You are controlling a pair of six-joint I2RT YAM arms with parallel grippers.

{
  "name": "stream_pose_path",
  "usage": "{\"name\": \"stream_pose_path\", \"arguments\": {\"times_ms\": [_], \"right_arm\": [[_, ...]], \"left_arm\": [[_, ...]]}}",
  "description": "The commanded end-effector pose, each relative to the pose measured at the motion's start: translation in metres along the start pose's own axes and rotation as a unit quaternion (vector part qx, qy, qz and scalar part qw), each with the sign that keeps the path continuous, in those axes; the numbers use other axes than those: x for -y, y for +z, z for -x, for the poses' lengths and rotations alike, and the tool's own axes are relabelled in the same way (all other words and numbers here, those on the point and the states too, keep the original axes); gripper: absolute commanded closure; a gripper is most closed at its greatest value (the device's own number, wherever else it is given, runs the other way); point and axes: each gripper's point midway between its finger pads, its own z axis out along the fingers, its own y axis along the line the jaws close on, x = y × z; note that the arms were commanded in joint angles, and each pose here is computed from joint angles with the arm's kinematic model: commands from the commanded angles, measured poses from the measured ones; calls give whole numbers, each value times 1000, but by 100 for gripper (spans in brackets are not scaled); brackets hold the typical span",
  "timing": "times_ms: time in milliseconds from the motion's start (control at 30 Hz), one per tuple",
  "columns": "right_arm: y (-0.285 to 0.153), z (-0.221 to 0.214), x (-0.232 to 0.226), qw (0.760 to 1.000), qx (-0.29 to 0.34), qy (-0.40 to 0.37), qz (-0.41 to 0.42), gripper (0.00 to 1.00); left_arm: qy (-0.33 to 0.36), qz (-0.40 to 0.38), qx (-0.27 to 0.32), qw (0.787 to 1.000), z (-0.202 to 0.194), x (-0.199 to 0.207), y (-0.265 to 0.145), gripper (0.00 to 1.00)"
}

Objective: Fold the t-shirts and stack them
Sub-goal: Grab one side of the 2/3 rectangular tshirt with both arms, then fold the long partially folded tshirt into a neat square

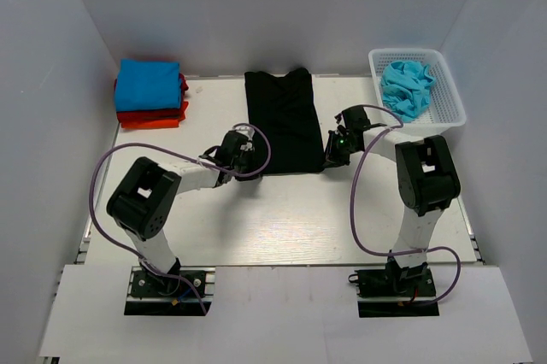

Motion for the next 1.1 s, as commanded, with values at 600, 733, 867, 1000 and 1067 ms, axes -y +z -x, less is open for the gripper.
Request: {"name": "stream_pose_path", "arguments": {"times_ms": [600, 733, 867, 1000, 1067], "right_arm": [[-113, -97, -34, 997, -42, -49, 43, 100], [-151, -61, -66, 995, 31, -67, 62, 100], [-169, -25, -90, 993, 72, -54, 74, 100], [-173, 14, -111, 990, 96, -59, 83, 100], [-163, 31, -116, 991, 84, -58, 88, 100]], "left_arm": [[-14, -131, 17, 991, -39, 71, -163, 100], [-27, -105, 50, 993, -15, 73, -188, 100], [-39, -85, 88, 992, 17, 79, -190, 100], [-55, -21, 136, 989, 50, 62, -184, 100], [-50, 9, 168, 984, 71, 59, -187, 100]]}}
